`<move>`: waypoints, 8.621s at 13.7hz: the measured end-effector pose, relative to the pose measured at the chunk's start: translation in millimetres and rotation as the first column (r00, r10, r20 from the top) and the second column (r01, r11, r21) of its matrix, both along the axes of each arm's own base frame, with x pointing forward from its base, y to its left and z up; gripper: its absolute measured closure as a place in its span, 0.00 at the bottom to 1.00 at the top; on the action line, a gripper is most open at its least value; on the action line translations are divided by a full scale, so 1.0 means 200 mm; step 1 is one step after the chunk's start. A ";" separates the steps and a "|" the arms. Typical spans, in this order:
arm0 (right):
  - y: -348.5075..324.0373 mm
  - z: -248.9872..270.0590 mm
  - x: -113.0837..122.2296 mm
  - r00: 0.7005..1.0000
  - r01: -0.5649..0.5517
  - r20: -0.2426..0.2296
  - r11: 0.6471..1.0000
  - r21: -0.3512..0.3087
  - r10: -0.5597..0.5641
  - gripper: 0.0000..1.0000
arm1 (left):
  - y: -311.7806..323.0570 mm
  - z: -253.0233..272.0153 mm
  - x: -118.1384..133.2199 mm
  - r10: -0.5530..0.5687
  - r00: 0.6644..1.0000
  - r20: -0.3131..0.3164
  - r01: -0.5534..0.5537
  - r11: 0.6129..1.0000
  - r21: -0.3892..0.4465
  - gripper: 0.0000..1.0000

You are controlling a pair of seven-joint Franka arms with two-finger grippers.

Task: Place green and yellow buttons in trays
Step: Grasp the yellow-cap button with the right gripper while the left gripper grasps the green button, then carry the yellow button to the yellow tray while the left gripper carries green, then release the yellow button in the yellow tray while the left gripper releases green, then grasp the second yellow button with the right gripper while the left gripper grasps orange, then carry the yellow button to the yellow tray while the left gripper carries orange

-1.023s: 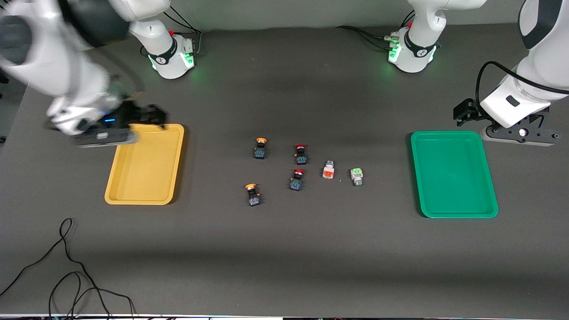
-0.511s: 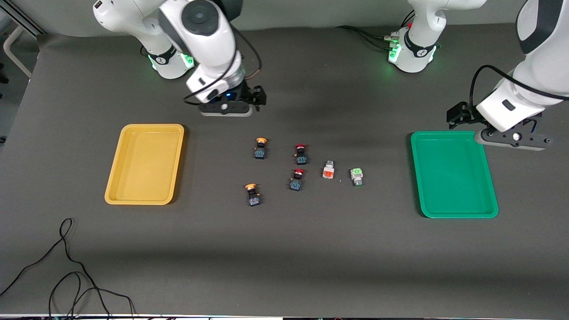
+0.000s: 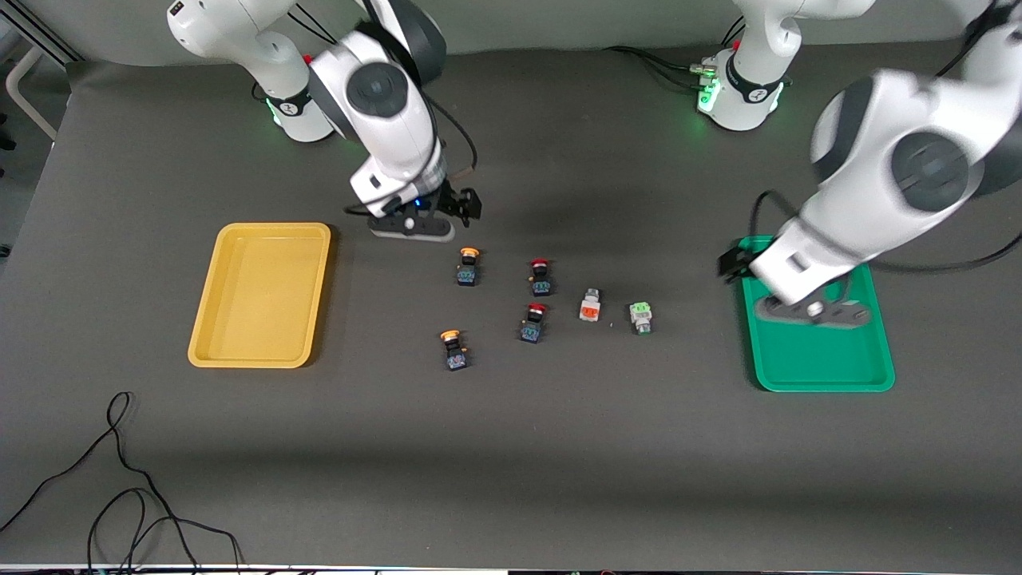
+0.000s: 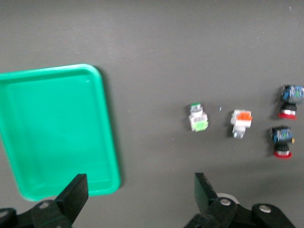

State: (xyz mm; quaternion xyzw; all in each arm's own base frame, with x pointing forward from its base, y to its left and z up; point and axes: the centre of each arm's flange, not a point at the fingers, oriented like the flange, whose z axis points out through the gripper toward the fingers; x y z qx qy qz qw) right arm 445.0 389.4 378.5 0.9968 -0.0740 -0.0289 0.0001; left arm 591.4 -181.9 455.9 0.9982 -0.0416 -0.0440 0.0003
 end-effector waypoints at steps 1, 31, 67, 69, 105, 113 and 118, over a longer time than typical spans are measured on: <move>0.01 -0.12 0.02 1.000 0.002 -0.005 1.000 -0.006 -0.002 0.00 | -0.07 -0.12 0.03 0.019 1.000 -0.001 -0.019 1.000 0.000 0.00; -0.07 0.10 0.27 0.995 -0.090 -0.056 0.994 -0.060 0.087 0.60 | -0.40 -1.18 -0.08 0.204 0.973 -0.105 -0.207 0.978 -0.017 0.59; -1.97 0.27 0.93 0.944 -0.305 -0.110 0.951 0.060 0.310 0.00 | 0.70 -0.42 0.08 -0.080 0.975 -0.208 0.074 0.997 -0.034 0.00; -1.72 0.31 0.94 0.952 -0.287 -0.100 0.957 0.040 0.289 0.00 | 0.37 -0.38 0.07 -0.016 0.980 -0.198 0.013 1.000 -0.017 0.00; -0.03 -0.87 0.90 0.946 -0.304 0.122 0.953 0.011 0.300 0.59 | -0.49 -0.58 -0.07 0.170 0.968 -0.186 -0.163 0.985 0.056 0.59; -0.14 0.03 0.85 0.985 -0.172 0.002 0.980 0.098 0.173 0.59 | 0.77 -0.33 0.17 -0.050 0.963 -0.264 0.049 0.999 -0.012 0.59; -0.74 0.16 0.85 0.989 -0.134 -0.062 0.991 -0.018 0.133 0.59 | 0.98 -0.81 0.17 -0.159 0.976 -0.148 0.163 0.987 0.011 0.59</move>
